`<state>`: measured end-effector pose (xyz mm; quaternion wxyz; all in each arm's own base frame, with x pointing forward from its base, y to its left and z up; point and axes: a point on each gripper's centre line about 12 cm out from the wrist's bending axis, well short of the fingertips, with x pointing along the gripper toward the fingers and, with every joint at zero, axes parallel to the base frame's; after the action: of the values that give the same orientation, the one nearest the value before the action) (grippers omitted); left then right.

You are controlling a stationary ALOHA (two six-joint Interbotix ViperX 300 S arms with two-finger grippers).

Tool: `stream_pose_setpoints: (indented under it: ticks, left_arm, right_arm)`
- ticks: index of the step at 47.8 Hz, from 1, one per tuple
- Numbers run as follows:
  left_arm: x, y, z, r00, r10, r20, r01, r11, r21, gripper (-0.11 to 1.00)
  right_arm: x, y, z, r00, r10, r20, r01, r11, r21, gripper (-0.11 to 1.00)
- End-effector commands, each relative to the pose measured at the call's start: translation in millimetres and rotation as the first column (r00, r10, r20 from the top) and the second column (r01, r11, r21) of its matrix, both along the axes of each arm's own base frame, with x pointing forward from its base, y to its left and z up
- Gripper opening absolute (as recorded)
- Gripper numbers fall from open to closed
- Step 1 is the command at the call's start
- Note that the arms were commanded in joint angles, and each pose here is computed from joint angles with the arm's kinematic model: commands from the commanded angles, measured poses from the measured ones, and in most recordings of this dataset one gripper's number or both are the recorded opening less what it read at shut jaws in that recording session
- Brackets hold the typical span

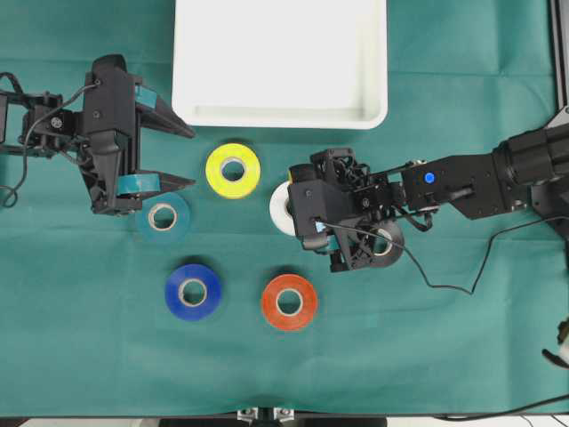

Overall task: Put the tape alternately from left to right into the white case.
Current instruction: 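Grip the white roll and carry it up into the white tray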

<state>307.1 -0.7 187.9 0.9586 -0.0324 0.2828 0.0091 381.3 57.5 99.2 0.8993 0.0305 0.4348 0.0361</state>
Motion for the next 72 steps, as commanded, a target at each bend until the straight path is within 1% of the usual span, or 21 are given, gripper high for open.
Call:
stream_pose_setpoints:
  ticks: [1, 4, 6, 8, 26, 30, 48, 52, 58, 65, 72]
  left_arm:
    - [0.3, -0.9, 2.9, 1.000, -0.001, 0.012, 0.001, 1.000, -0.003, 0.87]
    - [0.3, -0.9, 2.9, 1.000, -0.001, 0.012, 0.001, 1.000, -0.003, 0.87]
    - [-0.1, -0.9, 2.3, 1.000, -0.001, 0.011, 0.001, 1.000, -0.002, 0.87]
    - [-0.2, -0.9, 2.8, 1.000, -0.001, 0.012, 0.001, 1.000, -0.003, 0.87]
    - [-0.2, -0.9, 2.2, 1.000, -0.001, 0.009, 0.001, 1.000, -0.003, 0.87]
    - [0.2, -0.9, 3.3, 1.000, -0.001, 0.014, 0.001, 1.000, -0.003, 0.87]
    - [-0.6, -0.9, 2.3, 1.000, -0.001, 0.011, 0.001, 1.000, -0.002, 0.87]
    - [-0.9, -0.9, 1.8, 1.000, -0.001, 0.009, 0.001, 1.000, -0.002, 0.87]
    - [-0.9, -0.9, 1.8, 1.000, 0.000, 0.009, 0.000, 1.000, -0.004, 0.87]
    - [-0.9, -0.9, 1.8, 1.000, -0.001, 0.009, 0.001, 1.000, -0.002, 0.87]
    - [-0.8, -0.9, 1.3, 1.000, 0.000, 0.008, 0.000, 1.000, -0.004, 0.87]
  right_arm:
    - [5.6, 2.1, 10.9, 0.999, 0.004, 0.035, -0.004, 1.000, 0.004, 0.53]
    - [5.6, 2.1, 10.9, 0.999, 0.003, 0.035, -0.003, 1.000, 0.005, 0.42]
    - [5.5, 2.0, 10.8, 0.999, 0.003, 0.033, -0.003, 1.000, 0.005, 0.33]
    - [5.5, 2.0, 10.8, 0.999, 0.003, 0.033, -0.003, 1.000, 0.005, 0.28]
    - [4.7, 1.8, 16.2, 1.000, 0.002, 0.020, -0.002, 1.000, 0.002, 0.28]
    - [3.4, 1.5, 25.0, 0.999, 0.002, 0.032, -0.002, 1.000, 0.003, 0.28]
    - [-6.7, -1.6, 83.0, 0.992, -0.002, 0.126, 0.000, 1.000, 0.014, 0.28]
    - [-8.7, -2.5, 89.4, 0.990, -0.004, 0.141, 0.002, 1.000, 0.016, 0.28]
    - [-9.3, -3.7, 88.9, 0.990, -0.007, 0.140, 0.005, 1.000, 0.016, 0.28]
    - [-8.5, -11.9, 87.8, 0.990, -0.022, 0.138, 0.021, 1.000, 0.008, 0.28]
    - [-5.9, -33.4, 88.5, 0.988, -0.046, 0.150, 0.051, 0.998, -0.029, 0.28]
